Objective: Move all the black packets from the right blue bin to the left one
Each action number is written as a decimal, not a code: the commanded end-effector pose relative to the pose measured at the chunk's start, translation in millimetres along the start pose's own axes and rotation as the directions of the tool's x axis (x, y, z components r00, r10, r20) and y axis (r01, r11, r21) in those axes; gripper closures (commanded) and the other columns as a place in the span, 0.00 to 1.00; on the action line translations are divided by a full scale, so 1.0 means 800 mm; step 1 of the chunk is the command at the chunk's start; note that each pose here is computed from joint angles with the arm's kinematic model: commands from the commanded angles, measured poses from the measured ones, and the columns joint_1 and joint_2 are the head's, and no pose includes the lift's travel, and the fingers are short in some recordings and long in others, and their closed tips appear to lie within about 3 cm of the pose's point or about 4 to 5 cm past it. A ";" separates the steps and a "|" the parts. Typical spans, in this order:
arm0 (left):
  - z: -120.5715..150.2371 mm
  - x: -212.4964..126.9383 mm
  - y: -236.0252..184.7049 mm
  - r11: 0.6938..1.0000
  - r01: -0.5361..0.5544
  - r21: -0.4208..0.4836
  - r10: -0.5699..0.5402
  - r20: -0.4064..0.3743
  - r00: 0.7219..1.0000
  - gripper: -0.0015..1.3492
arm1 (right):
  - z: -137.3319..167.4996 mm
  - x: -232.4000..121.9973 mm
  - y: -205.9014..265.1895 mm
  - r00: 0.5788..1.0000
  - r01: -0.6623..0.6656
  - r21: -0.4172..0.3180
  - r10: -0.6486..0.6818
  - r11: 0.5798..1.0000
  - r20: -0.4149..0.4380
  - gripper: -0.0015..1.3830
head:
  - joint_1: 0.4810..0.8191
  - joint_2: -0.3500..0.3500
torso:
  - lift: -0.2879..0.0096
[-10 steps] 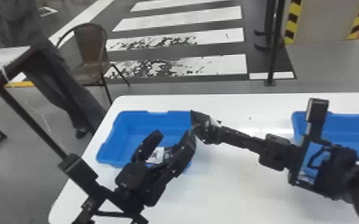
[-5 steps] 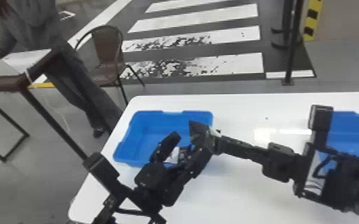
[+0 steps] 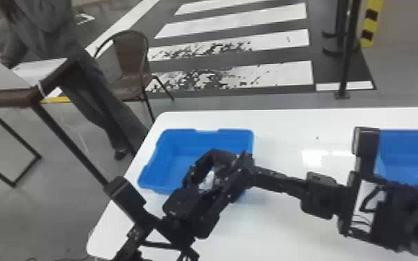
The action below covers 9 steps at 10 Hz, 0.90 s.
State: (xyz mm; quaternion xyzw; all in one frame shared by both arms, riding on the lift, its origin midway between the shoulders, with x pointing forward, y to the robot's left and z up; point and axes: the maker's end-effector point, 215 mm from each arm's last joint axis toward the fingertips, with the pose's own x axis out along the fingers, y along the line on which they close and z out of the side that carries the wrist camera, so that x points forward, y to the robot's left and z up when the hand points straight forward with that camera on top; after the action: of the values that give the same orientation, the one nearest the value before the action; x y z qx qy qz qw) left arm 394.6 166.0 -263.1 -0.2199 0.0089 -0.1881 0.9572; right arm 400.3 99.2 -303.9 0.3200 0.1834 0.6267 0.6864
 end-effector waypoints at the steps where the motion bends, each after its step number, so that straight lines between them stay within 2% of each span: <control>1: -0.002 0.000 0.001 1.000 -0.007 0.010 0.007 -0.004 1.000 0.60 | -0.001 -0.001 -0.001 1.000 0.000 0.005 0.000 1.000 0.001 0.80 | 0.63 1.00 | 0.50; 2: -0.013 -0.002 0.001 1.000 -0.016 0.015 0.016 -0.045 0.999 0.81 | -0.001 -0.001 -0.001 1.000 0.000 0.008 0.000 1.000 0.002 0.80 | 0.63 1.00 | 0.50; 3: -0.010 -0.004 0.002 0.998 -0.025 0.056 0.028 -0.064 0.998 0.91 | 0.000 -0.001 0.000 1.000 -0.003 0.012 0.003 1.000 0.005 0.80 | 0.63 1.00 | 0.50; 5: -0.008 -0.004 0.002 0.995 -0.030 0.090 0.036 -0.075 0.997 0.90 | 0.004 -0.001 0.000 1.000 -0.007 0.015 0.007 1.000 0.017 0.80 | 0.63 1.00 | 0.50; 8: -0.006 -0.006 0.000 0.997 -0.028 0.076 0.034 -0.073 0.997 0.90 | 0.009 -0.001 -0.001 1.000 -0.008 0.010 0.007 1.000 0.026 0.80 | 0.63 1.00 | 0.50; 9: -0.007 -0.006 0.001 0.997 -0.030 0.075 0.035 -0.075 0.997 0.90 | 0.013 -0.003 -0.001 0.999 -0.014 0.027 0.012 1.000 0.052 0.80 | 0.63 1.00 | 0.50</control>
State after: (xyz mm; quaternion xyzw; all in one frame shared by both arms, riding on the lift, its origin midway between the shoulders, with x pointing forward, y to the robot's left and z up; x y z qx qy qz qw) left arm 389.8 166.0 -268.6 -0.1768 0.0420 -0.1812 0.9665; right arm 406.2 96.0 -298.2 0.3387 0.1743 0.6225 0.6836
